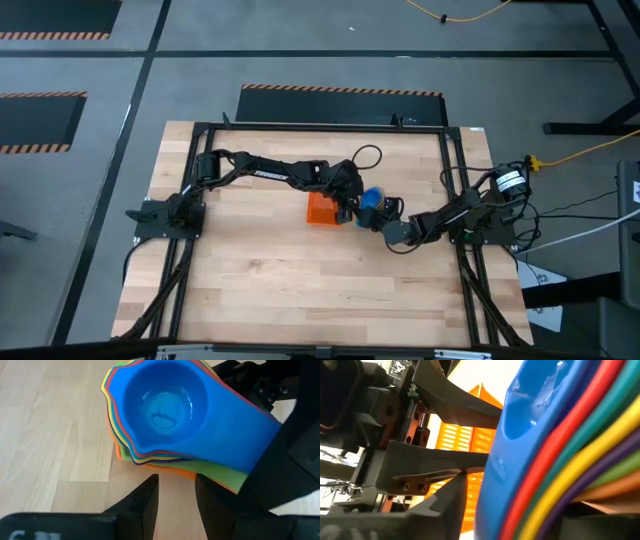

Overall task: Nest measuring cups in basket
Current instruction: Put the nested measuring cups into the orange bin

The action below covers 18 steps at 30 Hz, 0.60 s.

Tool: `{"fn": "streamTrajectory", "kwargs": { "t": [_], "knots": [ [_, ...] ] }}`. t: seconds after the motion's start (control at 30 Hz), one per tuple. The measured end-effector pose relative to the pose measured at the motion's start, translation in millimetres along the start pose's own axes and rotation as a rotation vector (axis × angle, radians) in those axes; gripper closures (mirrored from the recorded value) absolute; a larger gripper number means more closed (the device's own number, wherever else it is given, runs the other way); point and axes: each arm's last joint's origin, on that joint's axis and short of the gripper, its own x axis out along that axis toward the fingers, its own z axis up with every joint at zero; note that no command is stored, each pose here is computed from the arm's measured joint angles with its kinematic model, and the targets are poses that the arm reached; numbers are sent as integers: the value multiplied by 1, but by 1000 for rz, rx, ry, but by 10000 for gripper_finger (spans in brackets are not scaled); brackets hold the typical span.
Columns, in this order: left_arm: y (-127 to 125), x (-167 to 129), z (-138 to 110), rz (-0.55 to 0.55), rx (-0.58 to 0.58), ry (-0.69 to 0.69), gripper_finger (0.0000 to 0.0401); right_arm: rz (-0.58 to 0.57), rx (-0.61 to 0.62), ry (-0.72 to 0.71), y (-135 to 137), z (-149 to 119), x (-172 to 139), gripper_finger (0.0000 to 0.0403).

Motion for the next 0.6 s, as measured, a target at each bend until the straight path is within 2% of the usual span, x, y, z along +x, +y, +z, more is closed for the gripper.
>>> {"fn": "streamTrajectory", "kwargs": {
  "t": [0.3, 0.6],
  "knots": [
    [0, -1, 1, 0, 0, -2, 280, -14, -14, -3, -2, 0, 0, 309],
    [1, -4, 2, 2, 0, -2, 280, -18, -17, -2, -2, 0, 0, 312]
  ]
}}
